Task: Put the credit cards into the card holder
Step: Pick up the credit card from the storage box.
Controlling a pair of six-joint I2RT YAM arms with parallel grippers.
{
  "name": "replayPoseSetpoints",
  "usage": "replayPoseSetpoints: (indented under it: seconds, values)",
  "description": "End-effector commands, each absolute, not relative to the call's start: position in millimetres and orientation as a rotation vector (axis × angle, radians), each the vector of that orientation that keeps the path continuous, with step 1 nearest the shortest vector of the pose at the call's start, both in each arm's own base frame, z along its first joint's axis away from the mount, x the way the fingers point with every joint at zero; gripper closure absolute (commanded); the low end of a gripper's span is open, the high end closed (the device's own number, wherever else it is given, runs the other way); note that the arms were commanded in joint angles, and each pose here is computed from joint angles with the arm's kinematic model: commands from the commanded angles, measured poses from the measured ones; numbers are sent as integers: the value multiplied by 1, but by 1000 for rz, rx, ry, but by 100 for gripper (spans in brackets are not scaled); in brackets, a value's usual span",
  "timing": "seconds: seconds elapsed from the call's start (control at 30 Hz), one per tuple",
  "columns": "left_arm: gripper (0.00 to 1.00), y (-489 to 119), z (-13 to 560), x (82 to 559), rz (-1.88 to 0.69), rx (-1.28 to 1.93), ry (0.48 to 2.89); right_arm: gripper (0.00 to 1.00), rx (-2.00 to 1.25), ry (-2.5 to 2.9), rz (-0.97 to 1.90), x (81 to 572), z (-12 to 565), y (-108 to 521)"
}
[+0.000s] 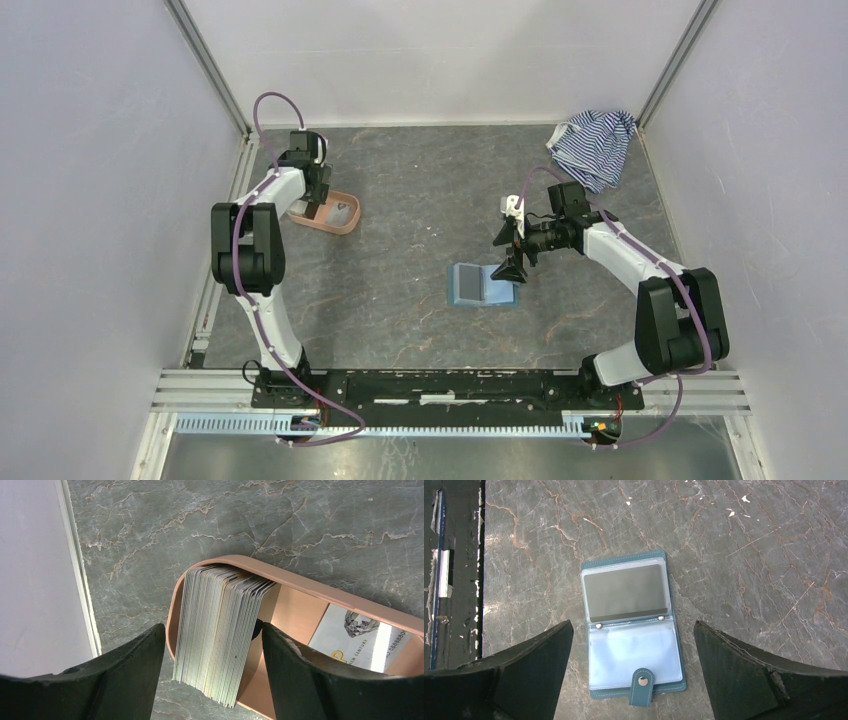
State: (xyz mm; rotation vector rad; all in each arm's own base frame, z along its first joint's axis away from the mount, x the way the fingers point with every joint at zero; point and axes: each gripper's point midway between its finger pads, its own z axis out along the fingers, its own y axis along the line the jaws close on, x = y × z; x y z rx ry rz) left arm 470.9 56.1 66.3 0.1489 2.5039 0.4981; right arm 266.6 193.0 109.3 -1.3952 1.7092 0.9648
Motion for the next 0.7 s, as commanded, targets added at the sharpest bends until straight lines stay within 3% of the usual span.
replayPoseSetpoints:
  seconds: [0.0, 0.67]
  values:
    - [23, 64, 96, 477, 509, 110, 2440, 2, -1407, 1641, 958, 276, 124, 197]
    - [28, 58, 115, 477, 460, 88, 2420, 2, -1412, 1645, 971, 274, 123, 197]
